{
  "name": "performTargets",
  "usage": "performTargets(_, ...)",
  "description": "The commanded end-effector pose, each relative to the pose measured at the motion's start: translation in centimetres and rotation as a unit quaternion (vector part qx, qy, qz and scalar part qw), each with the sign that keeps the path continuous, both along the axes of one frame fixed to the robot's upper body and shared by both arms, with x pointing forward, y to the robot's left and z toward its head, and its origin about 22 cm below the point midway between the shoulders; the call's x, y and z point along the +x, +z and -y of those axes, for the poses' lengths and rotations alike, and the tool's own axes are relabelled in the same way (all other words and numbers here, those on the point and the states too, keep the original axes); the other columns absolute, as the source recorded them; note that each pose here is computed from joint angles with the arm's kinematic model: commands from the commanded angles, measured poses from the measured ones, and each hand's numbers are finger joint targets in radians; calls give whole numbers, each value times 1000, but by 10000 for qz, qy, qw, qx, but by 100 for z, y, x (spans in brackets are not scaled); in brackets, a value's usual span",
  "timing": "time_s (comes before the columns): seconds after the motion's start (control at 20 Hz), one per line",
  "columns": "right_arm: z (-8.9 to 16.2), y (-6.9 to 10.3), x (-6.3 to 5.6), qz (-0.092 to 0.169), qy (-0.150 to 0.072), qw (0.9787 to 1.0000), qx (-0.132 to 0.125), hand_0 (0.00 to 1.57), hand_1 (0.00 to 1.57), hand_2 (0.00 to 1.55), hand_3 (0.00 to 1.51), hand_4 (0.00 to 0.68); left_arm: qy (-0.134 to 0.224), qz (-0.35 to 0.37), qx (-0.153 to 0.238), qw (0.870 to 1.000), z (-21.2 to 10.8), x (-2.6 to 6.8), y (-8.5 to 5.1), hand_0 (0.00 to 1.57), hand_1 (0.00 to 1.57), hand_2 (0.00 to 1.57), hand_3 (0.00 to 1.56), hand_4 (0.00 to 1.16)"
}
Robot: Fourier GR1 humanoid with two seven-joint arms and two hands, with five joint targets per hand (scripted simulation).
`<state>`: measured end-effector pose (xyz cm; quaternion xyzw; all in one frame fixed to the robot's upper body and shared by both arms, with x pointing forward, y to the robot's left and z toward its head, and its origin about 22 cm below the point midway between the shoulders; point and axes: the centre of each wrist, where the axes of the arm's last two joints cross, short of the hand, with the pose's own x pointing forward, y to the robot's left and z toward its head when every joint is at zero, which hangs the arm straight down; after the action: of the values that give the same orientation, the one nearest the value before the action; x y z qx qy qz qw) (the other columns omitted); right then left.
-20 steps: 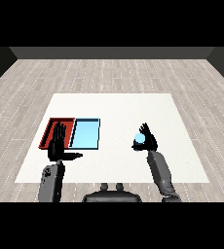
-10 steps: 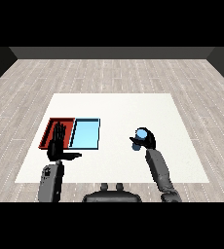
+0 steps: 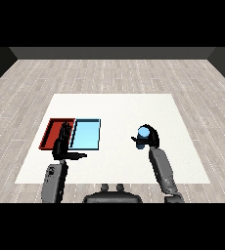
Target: Pick the blue can and put it in the blue box
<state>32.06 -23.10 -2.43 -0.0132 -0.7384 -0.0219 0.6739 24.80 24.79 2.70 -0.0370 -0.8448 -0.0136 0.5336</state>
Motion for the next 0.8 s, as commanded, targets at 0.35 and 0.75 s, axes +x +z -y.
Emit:
performTargets(0.35, 226, 763, 144, 945, 258, 9933, -606, 1435, 1435, 1447, 1403, 617, -604, -608, 191, 9961, 392, 118, -116, 0, 0, 0, 0, 0)
performTargets(0.75, -635, 862, -86, 1015, 265, 9919, -711, 1419, 1419, 1447, 1404, 616, -832, -721, 102, 9939, 695, 155, -139, 0, 0, 0, 0, 0)
